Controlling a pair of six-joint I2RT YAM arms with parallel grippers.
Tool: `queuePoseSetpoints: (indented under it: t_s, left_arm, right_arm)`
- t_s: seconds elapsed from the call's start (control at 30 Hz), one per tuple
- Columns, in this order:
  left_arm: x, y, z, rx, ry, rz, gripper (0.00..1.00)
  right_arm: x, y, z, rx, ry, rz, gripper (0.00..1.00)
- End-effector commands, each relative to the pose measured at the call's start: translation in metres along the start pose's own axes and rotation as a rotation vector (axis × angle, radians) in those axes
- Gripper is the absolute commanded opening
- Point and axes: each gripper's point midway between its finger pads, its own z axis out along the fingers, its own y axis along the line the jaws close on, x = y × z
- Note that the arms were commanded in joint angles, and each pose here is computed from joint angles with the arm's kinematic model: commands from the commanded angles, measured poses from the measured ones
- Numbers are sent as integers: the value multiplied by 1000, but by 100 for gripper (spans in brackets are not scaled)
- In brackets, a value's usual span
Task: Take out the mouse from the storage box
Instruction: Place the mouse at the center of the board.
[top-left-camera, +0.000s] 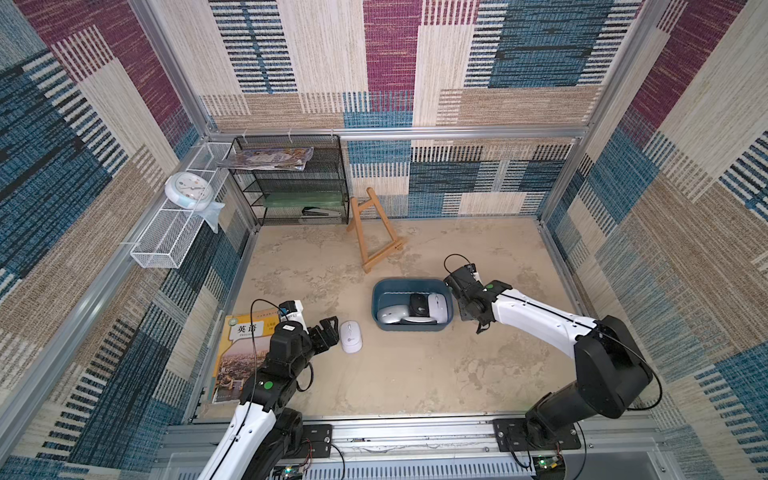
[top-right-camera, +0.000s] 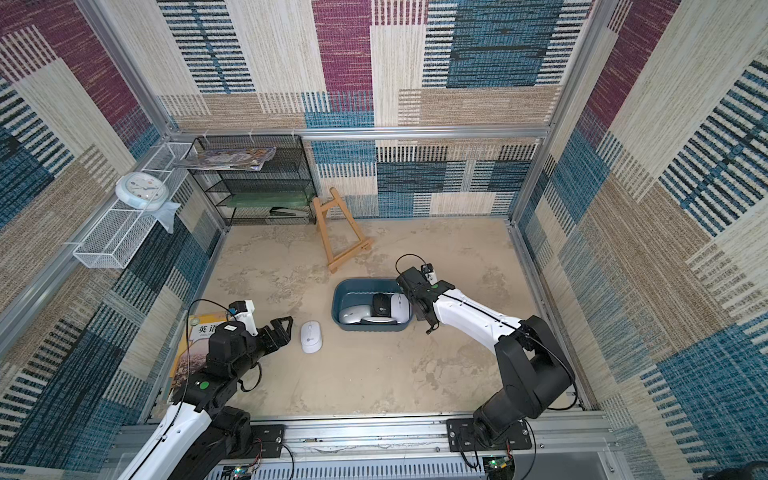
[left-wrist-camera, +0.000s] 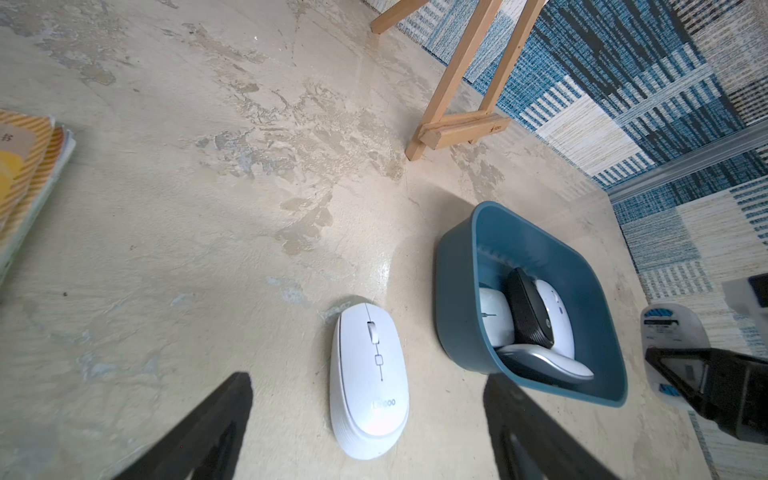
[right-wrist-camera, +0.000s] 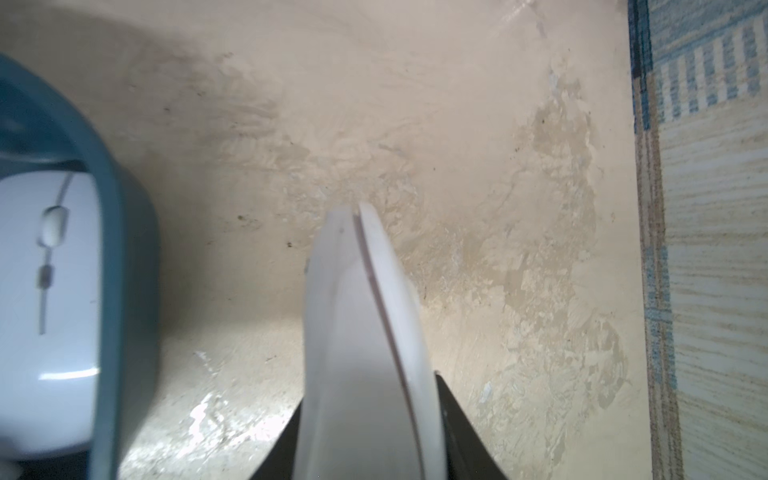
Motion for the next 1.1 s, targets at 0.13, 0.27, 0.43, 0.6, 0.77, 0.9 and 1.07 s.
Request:
queuePoseSetpoints:
  t_s: [0.13,0.27,0.43,0.6,0.77,0.9,1.07]
  left_arm:
    - [-3,0,0,-2,-11,3,91]
    - [-3,0,1,-1,-9,3,91]
    - [-2,-1,2,2,-4,3,91]
    - [-2,-1,4,0,-1,0,91]
    - [0,1,7,-7,10,-3,91]
    - [0,0,7,-6,10,-1,91]
    - [-1,-1,5,1,7,-1,91]
  right_arm:
    - [10,-10,17,52,55,73,28]
    - [17,-10,27,63,87,79,29]
    - [24,-6,35,63,115,64,29]
    - [26,-4,38,71,129,39,32]
    - [27,-1,40,76,137,25,34]
    - [28,4,39,76,140,1,37]
    - [29,10,37,87,135,-22,47]
